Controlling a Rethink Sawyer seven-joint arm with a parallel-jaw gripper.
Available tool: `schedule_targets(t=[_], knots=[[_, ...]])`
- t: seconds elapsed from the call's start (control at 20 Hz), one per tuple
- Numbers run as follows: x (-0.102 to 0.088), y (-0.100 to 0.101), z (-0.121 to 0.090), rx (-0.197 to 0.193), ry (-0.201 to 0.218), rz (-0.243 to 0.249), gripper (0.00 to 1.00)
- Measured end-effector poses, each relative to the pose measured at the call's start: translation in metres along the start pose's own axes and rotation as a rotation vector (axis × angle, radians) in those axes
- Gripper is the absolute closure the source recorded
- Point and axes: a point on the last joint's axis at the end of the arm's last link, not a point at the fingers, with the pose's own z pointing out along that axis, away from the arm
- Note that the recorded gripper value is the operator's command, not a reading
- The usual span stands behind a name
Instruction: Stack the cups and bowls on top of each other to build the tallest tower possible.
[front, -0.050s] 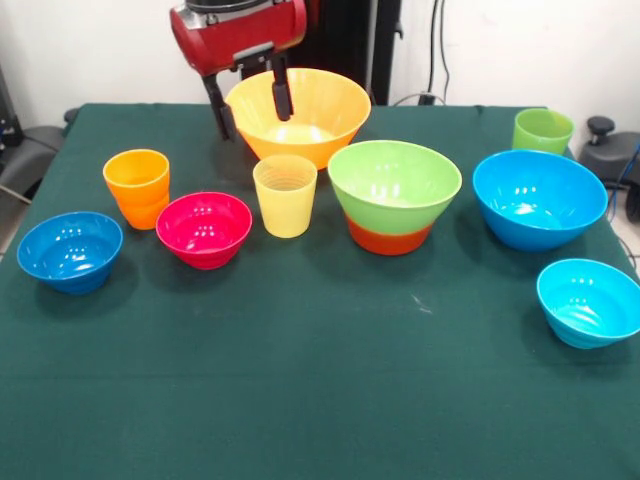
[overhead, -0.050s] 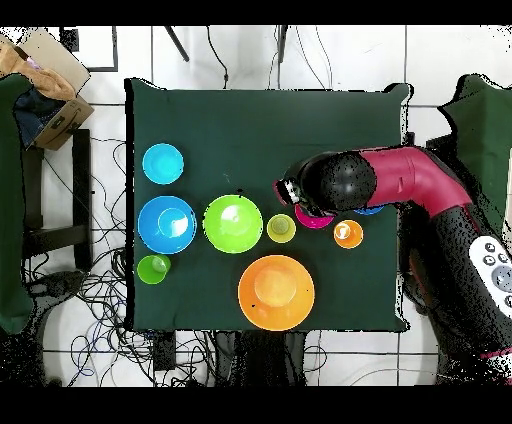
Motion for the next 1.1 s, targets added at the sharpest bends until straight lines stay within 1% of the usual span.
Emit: schedule_targets(t=[0.4,0.7,1.1], knots=[[-0.007,0.011,0.005,-0.007,-0.004,-0.045,0.0],[-0.013,0.017,0.003,-0.007,-0.014,-0.065,0.0],[-0.017,0.02,-0.002,-0.013,-0.031,-0.076,0.0]])
